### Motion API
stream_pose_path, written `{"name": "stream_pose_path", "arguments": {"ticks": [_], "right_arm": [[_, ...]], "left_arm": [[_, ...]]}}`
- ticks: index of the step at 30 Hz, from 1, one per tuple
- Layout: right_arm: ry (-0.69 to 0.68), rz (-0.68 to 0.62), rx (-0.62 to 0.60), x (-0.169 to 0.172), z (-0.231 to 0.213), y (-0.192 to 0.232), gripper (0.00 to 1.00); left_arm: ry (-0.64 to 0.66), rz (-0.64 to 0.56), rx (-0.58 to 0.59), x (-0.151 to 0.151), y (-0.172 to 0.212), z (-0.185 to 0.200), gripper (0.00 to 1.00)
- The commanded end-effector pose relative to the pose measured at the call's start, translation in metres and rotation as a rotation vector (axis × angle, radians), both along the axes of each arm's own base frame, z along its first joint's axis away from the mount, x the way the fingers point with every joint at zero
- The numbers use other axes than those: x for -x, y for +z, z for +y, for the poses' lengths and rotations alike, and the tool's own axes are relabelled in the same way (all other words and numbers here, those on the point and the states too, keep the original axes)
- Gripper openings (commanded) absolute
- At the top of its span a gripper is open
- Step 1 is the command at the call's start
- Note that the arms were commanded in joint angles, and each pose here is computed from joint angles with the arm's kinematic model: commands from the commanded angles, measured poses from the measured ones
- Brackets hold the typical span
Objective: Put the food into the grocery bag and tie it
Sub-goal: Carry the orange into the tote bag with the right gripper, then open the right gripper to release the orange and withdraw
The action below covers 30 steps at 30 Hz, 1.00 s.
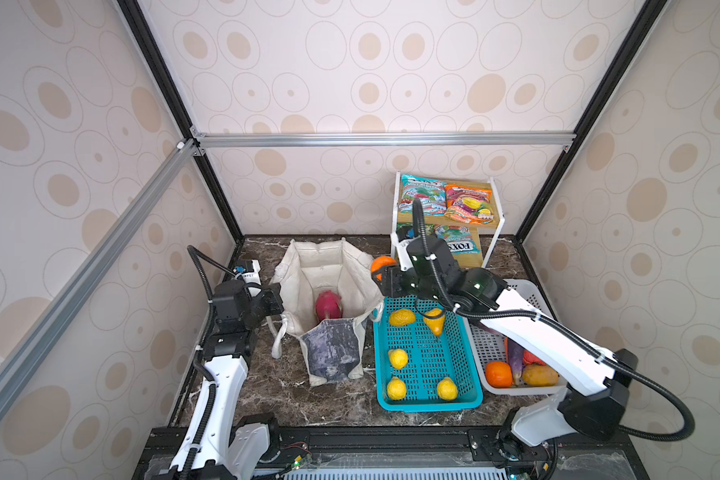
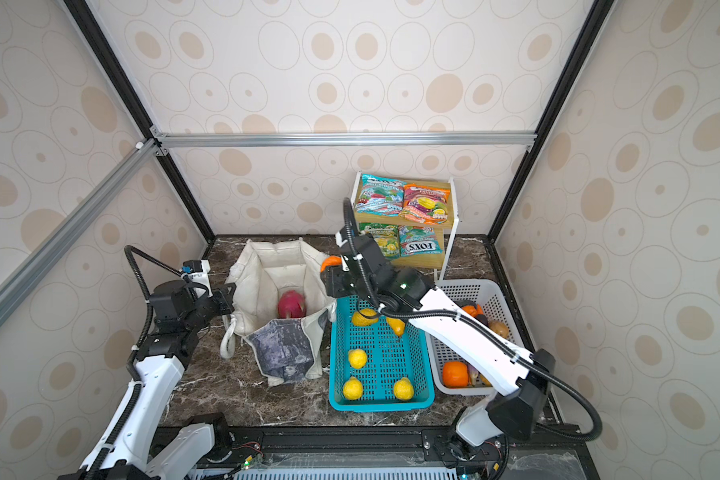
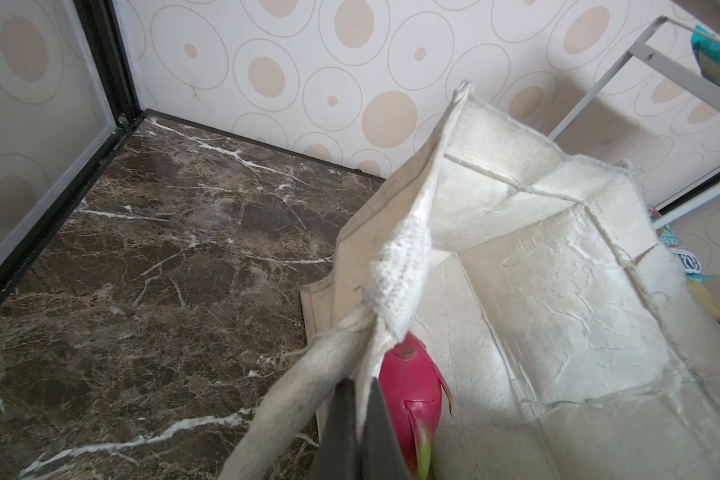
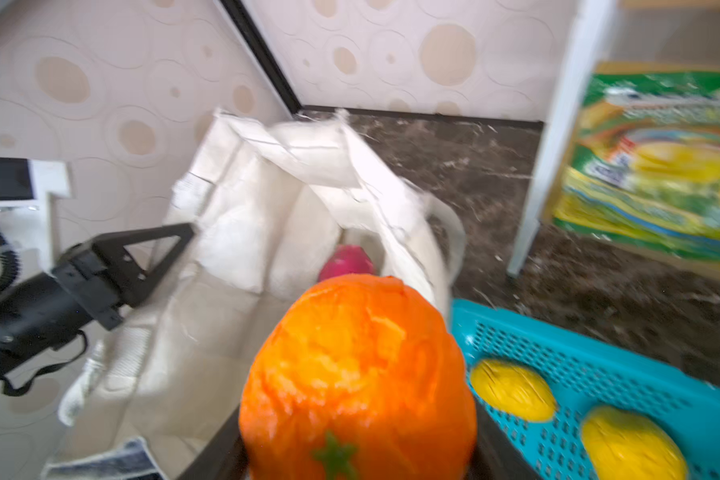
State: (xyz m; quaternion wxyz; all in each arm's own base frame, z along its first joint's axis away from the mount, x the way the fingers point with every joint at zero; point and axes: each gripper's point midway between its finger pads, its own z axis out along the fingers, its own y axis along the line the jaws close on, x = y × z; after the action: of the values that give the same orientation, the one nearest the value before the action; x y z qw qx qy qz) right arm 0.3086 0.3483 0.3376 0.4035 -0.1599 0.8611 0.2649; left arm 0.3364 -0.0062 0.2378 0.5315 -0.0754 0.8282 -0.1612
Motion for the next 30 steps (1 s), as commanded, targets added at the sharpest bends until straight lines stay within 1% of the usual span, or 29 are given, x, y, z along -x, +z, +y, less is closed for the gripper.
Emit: {"name": "stream_pose_path", "arguments": {"ticks": [1, 4, 8, 12, 16, 19, 20, 22, 23, 24, 27, 28, 30], "right_arm": [[0.143, 0.073, 0.121, 0.01, 0.045, -0.039, 0.56], [0.205, 0.144, 0.156, 0.01, 0.081, -0.07, 0.56], [0.242, 0.249, 0.218, 0.009, 0.107, -0.122, 0.56], [0.236, 0.32, 0.284, 0.006, 0.113, -0.166, 0.57], [0.218, 0.365, 0.334, 0.004, 0.112, -0.197, 0.57], [0.181, 0.384, 0.386, 0.0, 0.107, -0.214, 0.61], [0.175, 0.389, 0.402, 0.0, 0.105, -0.216, 0.63], [0.172, 0.385, 0.412, 0.0, 0.105, -0.211, 0.72], [0.174, 0.375, 0.403, -0.001, 0.106, -0.204, 0.8], [0.183, 0.363, 0.387, -0.001, 0.107, -0.196, 0.85], [0.199, 0.321, 0.324, 0.001, 0.11, -0.164, 0.98], [0.201, 0.305, 0.297, 0.003, 0.11, -0.15, 1.0], [0.201, 0.265, 0.237, 0.004, 0.108, -0.123, 1.0]], "left_arm": [[-0.019, -0.039, 0.003, -0.001, 0.01, -0.002, 0.0], [-0.025, -0.038, 0.008, -0.001, 0.009, -0.004, 0.0], [-0.028, -0.037, 0.013, -0.001, 0.009, -0.004, 0.0], [-0.029, -0.033, 0.014, -0.002, 0.008, -0.004, 0.0], [-0.026, -0.034, 0.011, -0.002, 0.008, -0.004, 0.0], [-0.024, -0.033, 0.011, -0.001, 0.008, -0.004, 0.0], [-0.024, -0.037, 0.01, -0.001, 0.009, -0.004, 0.0], [-0.023, -0.037, 0.009, -0.001, 0.01, -0.003, 0.0], [-0.021, -0.037, 0.007, -0.001, 0.009, -0.003, 0.0], [-0.018, -0.039, 0.006, -0.001, 0.01, -0.002, 0.0], [-0.006, -0.04, -0.004, 0.0, 0.011, 0.0, 0.0], [0.001, -0.038, -0.006, 0.0, 0.011, 0.001, 0.0], [0.006, -0.037, -0.009, 0.0, 0.01, 0.002, 0.0]]}}
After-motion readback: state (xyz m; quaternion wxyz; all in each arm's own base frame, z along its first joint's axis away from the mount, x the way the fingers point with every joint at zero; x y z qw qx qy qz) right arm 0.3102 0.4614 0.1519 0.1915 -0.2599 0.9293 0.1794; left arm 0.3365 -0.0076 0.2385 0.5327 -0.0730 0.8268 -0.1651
